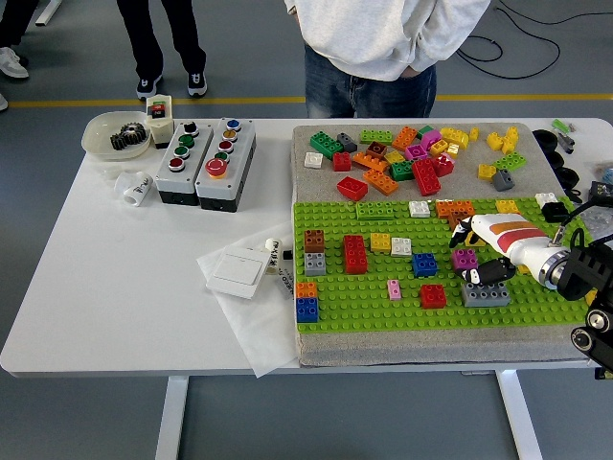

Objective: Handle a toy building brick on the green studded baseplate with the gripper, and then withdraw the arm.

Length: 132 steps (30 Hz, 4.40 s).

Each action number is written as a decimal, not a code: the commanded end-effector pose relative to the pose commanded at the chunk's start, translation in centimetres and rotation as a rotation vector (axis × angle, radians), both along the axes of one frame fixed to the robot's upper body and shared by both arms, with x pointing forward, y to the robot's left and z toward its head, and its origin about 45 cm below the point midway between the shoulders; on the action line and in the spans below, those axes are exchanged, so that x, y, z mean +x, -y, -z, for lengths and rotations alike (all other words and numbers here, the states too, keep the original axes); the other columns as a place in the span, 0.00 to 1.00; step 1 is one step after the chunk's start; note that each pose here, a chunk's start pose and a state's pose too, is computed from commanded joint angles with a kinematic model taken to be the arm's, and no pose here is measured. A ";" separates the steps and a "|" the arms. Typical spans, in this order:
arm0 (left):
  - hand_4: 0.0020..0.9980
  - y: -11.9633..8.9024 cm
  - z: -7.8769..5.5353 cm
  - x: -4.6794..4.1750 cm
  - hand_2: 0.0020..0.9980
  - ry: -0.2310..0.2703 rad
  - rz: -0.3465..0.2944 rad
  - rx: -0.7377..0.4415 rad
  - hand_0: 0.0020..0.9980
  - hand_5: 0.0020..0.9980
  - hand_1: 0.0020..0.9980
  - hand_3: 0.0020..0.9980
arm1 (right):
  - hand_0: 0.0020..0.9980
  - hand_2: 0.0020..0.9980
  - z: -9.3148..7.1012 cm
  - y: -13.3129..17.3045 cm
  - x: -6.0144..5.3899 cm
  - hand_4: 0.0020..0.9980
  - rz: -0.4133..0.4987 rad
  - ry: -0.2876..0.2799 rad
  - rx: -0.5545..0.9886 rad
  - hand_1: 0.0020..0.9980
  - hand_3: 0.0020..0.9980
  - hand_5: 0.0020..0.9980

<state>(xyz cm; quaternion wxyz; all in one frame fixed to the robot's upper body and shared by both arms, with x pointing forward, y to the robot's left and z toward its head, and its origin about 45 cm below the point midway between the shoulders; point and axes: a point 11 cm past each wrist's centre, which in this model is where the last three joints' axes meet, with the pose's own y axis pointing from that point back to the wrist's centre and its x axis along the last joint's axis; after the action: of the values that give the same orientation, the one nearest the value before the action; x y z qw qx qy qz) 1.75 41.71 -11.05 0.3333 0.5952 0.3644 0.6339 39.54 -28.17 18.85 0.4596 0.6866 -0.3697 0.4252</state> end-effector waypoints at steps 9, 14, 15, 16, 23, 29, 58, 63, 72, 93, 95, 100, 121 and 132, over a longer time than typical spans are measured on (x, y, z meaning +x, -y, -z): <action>0.65 -0.1 0.0 0.14 0.81 0.003 0.002 0.002 0.74 0.63 0.76 0.62 | 0.59 0.63 0.3 0.2 0.3 0.82 0.011 -0.013 -0.010 0.60 0.59 0.20; 0.65 0.0 0.0 0.28 0.81 0.005 0.003 0.002 0.74 0.63 0.76 0.62 | 0.57 0.63 0.3 0.1 0.4 0.82 0.011 -0.008 -0.015 0.58 0.57 0.20; 0.65 0.0 0.0 0.33 0.81 0.005 0.003 0.002 0.74 0.63 0.76 0.62 | 0.57 0.63 0.3 0.2 0.5 0.82 0.012 -0.007 -0.017 0.58 0.57 0.20; 0.65 0.0 0.0 0.36 0.81 0.006 0.004 0.001 0.74 0.63 0.76 0.62 | 0.57 0.63 0.3 0.2 0.5 0.82 0.012 -0.007 -0.019 0.58 0.57 0.20; 0.65 0.1 0.0 0.52 0.81 0.006 0.004 0.000 0.74 0.63 0.76 0.62 | 0.55 0.61 0.6 0.6 0.7 0.80 0.021 -0.021 -0.033 0.57 0.56 0.19; 0.65 0.1 0.0 0.56 0.81 0.002 0.010 0.001 0.74 0.63 0.76 0.62 | 0.52 0.60 0.9 0.8 0.6 0.80 0.025 -0.031 -0.035 0.56 0.55 0.19; 0.65 0.0 -0.1 0.19 0.81 -0.012 0.019 0.002 0.74 0.62 0.76 0.62 | 0.37 0.51 -0.3 0.5 0.6 0.72 0.021 0.009 0.014 0.45 0.48 0.17; 0.65 -0.1 -0.1 0.36 0.81 -0.007 0.019 0.004 0.74 0.62 0.76 0.62 | 0.38 0.51 -1.3 0.0 0.7 0.72 0.013 0.036 0.034 0.45 0.47 0.18; 0.65 -0.3 -0.1 0.25 0.81 -0.009 0.019 0.008 0.74 0.62 0.76 0.62 | 0.37 0.51 -2.3 -0.2 0.5 0.72 0.005 0.058 0.050 0.45 0.47 0.19; 0.65 -0.3 -0.1 0.19 0.81 -0.012 0.019 0.009 0.74 0.62 0.76 0.62 | 0.38 0.51 -3.6 -0.8 0.3 0.72 -0.007 0.078 0.077 0.45 0.48 0.22; 0.65 -0.3 -0.1 0.22 0.81 -0.012 0.019 0.008 0.74 0.62 0.76 0.62 | 0.38 0.51 -3.8 -0.9 0.5 0.72 -0.010 0.082 0.078 0.45 0.48 0.22; 0.65 -0.2 -0.1 0.26 0.81 -0.011 0.019 0.007 0.74 0.62 0.76 0.62 | 0.38 0.51 -4.2 -1.1 0.4 0.72 -0.015 0.090 0.082 0.45 0.48 0.22; 0.65 -0.3 -0.1 0.52 0.81 0.000 0.013 0.008 0.74 0.62 0.75 0.62 | 0.37 0.51 -6.1 -0.7 -0.7 0.73 -0.031 0.117 0.093 0.45 0.48 0.23; 0.65 -0.4 -0.2 0.69 0.81 0.010 0.010 0.012 0.74 0.62 0.76 0.62 | 0.37 0.51 -6.8 0.1 -2.4 0.74 -0.038 0.030 0.117 0.45 0.48 0.23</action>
<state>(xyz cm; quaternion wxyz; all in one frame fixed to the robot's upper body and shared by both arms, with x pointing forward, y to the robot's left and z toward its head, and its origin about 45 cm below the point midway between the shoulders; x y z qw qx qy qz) 2.44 42.15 -10.84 0.3350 0.5958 0.3560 0.6373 37.14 -28.30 25.70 0.4049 0.7127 -0.3875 0.4218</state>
